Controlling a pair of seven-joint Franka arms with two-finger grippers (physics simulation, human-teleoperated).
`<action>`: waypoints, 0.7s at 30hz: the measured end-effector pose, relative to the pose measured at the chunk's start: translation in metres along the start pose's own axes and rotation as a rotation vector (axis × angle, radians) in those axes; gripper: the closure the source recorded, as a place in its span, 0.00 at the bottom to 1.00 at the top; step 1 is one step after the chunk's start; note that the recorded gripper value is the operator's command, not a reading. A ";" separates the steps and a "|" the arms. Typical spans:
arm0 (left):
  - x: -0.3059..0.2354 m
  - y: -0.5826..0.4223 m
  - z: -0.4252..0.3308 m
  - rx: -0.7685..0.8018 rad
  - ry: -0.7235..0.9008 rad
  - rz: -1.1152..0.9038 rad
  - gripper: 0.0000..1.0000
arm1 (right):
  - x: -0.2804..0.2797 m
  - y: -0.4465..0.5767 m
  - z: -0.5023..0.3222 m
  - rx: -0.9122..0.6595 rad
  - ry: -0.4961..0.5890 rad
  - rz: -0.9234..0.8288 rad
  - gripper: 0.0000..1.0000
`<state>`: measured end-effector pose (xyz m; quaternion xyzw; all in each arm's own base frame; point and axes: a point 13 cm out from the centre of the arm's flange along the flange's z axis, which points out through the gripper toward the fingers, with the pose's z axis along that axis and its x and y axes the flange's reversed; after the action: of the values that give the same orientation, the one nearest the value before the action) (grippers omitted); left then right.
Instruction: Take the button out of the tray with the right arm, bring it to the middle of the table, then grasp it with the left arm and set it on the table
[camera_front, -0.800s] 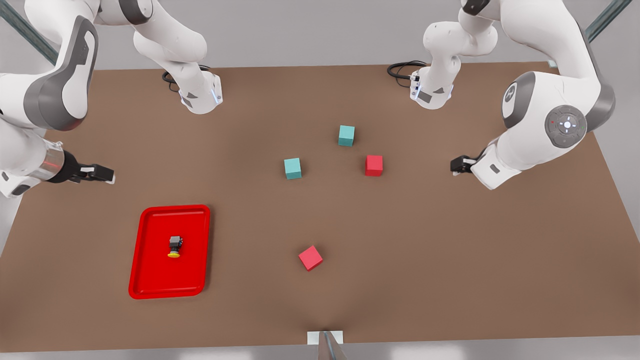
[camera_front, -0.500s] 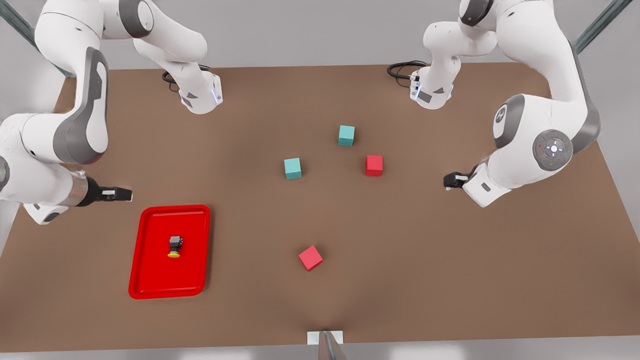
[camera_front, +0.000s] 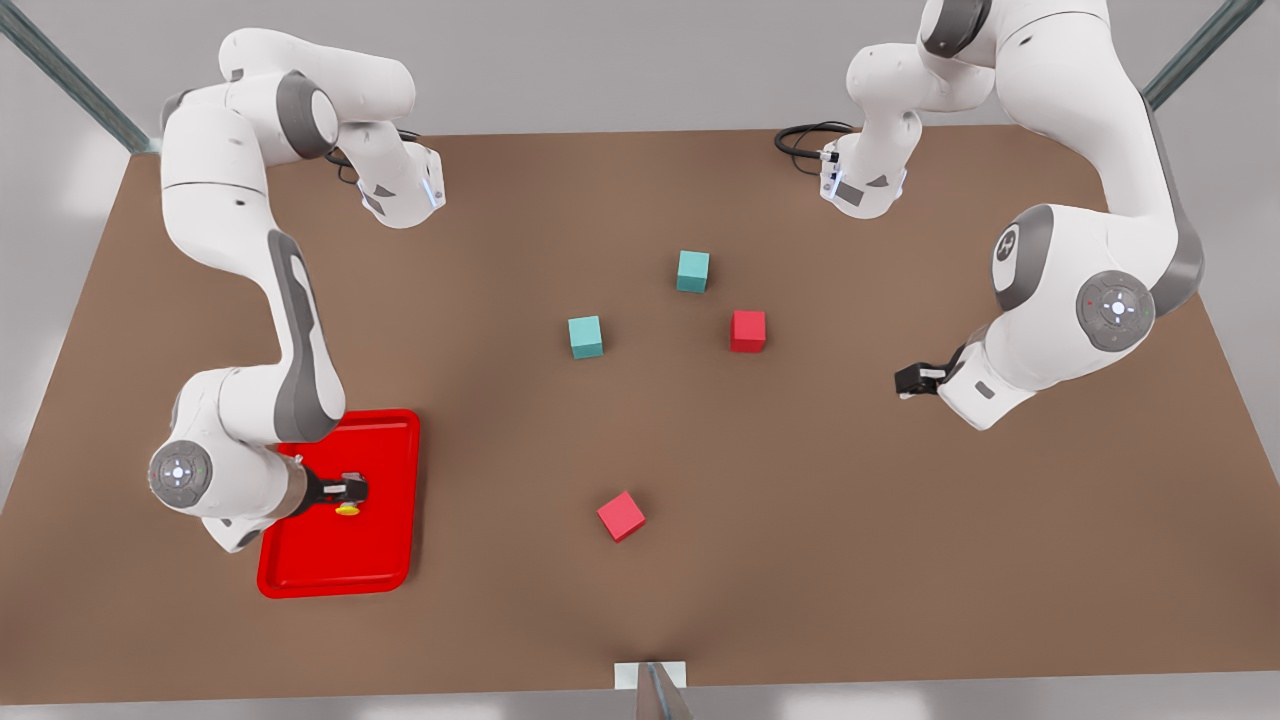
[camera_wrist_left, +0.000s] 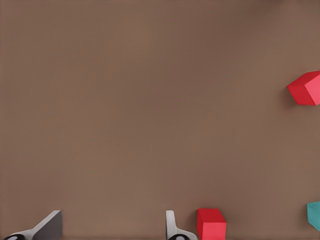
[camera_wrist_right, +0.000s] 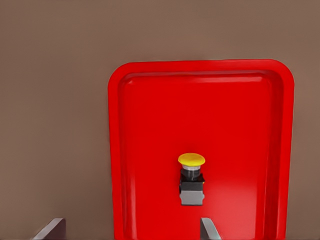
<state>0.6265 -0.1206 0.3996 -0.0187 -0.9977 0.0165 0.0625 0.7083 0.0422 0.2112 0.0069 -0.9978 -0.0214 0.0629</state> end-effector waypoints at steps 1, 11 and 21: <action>0.000 0.001 0.000 0.000 -0.001 -0.002 0.00 | 0.005 -0.006 0.016 -0.001 0.019 0.014 0.00; -0.002 0.003 0.003 -0.024 -0.005 -0.009 0.00 | 0.020 -0.050 0.093 -0.010 0.075 0.089 0.00; -0.003 0.004 0.003 -0.031 -0.008 -0.018 0.00 | 0.033 -0.057 0.136 -0.008 0.111 0.068 0.00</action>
<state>0.6297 -0.1163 0.3956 -0.0107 -0.9982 0.0006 0.0584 0.6588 -0.0101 0.0783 -0.0263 -0.9923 -0.0228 0.1187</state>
